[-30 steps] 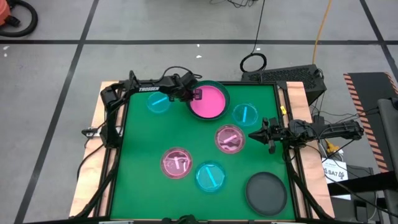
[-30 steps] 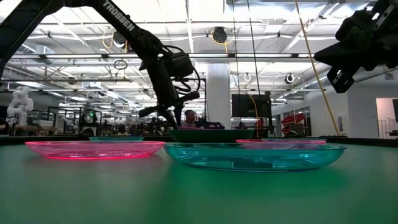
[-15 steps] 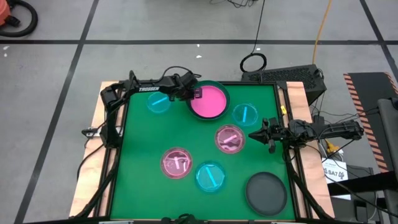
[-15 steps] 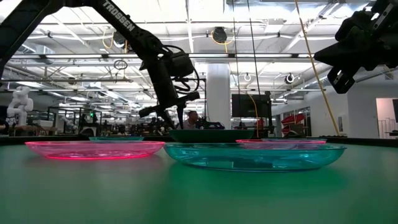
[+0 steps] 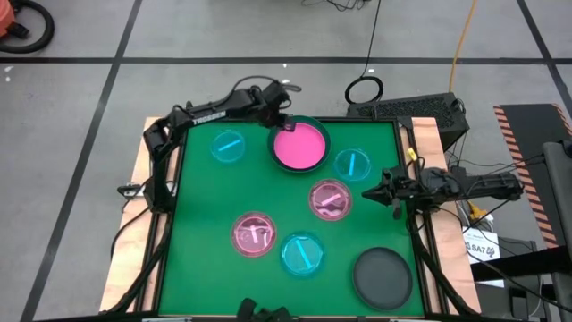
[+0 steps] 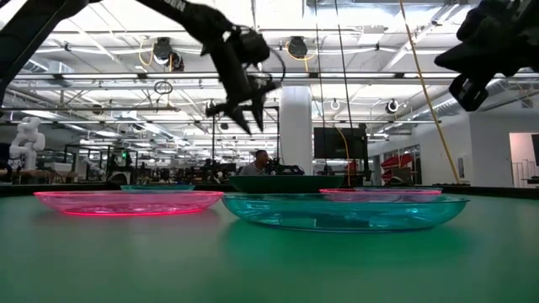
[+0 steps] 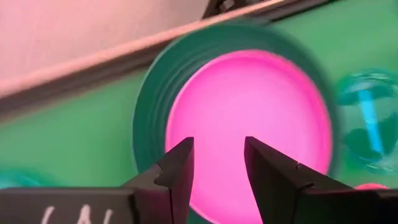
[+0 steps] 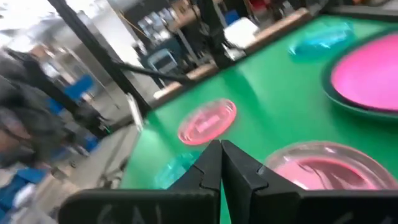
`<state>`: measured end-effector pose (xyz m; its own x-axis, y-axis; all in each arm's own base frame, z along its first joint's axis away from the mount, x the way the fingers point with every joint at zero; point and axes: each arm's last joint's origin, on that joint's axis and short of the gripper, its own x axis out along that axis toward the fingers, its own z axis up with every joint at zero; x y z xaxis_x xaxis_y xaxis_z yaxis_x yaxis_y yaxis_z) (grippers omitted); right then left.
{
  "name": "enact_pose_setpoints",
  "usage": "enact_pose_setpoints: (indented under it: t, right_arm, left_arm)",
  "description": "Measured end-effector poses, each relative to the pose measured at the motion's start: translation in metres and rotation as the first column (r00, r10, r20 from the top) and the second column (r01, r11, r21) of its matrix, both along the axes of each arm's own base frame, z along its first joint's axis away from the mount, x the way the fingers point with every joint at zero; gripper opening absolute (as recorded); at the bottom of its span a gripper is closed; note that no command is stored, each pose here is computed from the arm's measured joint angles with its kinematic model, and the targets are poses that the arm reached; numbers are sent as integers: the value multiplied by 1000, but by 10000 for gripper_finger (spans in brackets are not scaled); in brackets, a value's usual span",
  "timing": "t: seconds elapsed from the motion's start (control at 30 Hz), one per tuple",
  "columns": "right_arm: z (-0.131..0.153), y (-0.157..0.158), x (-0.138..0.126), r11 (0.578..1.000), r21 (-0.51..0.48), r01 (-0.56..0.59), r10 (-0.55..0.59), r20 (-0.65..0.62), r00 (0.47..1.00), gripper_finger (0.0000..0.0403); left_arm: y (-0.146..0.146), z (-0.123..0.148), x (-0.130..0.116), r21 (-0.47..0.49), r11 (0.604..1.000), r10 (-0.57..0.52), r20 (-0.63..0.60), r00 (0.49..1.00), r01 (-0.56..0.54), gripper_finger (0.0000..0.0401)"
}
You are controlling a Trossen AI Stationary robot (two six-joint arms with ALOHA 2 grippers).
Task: Stack plastic plates
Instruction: Stack the black plate on top of the pink plate
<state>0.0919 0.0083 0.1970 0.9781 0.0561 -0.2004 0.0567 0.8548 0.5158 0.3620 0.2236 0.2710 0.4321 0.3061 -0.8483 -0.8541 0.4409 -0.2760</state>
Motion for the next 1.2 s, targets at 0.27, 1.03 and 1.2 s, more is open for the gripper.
enact_pose_setpoints:
  t: [0.27,1.03,1.2]
  right_arm:
    - [40,1,-7,997,82,-14,29,-193,981,1]
    - [110,33,54,889,451,80,269,-656,705,0]
    - [104,50,54,915,400,48,271,-701,660,0]
  left_arm:
    - [-23,64,7,75,953,-295,2,956,294,147]
    - [-257,82,53,113,536,-842,11,539,836,147]
    - [-272,81,44,88,547,-832,-47,552,832,147]
